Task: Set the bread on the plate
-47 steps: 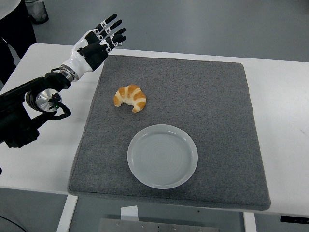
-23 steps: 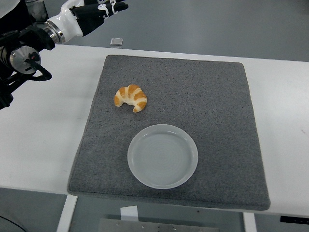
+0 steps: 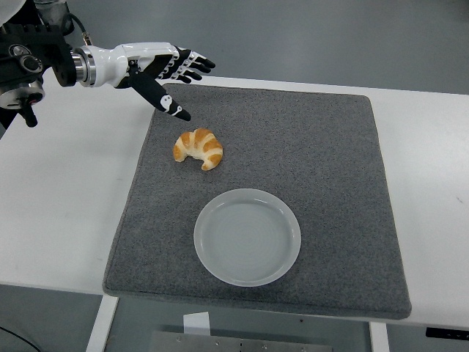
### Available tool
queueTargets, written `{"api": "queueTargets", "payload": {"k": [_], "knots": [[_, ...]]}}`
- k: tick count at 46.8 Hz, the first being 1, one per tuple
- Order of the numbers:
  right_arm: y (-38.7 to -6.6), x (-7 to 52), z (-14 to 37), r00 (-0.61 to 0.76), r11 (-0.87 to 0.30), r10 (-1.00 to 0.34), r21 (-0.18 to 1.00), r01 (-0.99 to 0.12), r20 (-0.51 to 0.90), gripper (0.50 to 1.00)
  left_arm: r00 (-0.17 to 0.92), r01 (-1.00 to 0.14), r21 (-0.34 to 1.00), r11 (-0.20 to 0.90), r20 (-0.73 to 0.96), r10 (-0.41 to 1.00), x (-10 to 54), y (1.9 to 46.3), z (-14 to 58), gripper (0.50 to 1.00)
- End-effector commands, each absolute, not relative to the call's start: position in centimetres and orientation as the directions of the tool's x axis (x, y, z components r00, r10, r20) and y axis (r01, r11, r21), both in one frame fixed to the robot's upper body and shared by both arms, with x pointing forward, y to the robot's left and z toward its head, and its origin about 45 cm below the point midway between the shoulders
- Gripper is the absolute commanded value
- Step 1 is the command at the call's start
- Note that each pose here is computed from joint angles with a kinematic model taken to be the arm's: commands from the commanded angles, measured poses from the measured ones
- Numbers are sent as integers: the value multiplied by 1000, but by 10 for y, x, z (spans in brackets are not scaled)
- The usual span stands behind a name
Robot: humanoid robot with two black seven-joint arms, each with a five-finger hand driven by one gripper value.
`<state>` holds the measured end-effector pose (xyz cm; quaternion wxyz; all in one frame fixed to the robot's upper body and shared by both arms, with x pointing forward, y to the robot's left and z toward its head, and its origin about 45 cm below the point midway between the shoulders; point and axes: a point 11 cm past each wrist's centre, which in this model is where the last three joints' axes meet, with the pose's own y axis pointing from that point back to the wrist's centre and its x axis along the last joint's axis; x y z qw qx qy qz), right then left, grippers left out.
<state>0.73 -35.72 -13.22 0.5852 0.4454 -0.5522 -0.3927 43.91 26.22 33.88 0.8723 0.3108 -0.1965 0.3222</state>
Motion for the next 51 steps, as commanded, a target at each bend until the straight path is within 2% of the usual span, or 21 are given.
{"api": "queueTargets", "payload": {"k": [1,10,19,41,51], "knots": [[-357,7,-132,81,295,-951,955,-32,297,954,712,-681,441,584,586,388,437,267,330,986],[-357,7,-132,81,295,-951,955,-32,297,952,656,-722,429,544,675,339,437,274,311,986],[-357,7,-132,81,297,-951,954,-32,298,952,621,-745,382,546,697,359,439,261,296,990],[-357,7,-132,81,297,-951,954,-32,298,952,652,-734,435,521,667,361,444,249,240,992],[-357,7,-132,81,297,-951,954,-32,298,954,646,-728,391,564,666,372,447,239,228,990]]}}
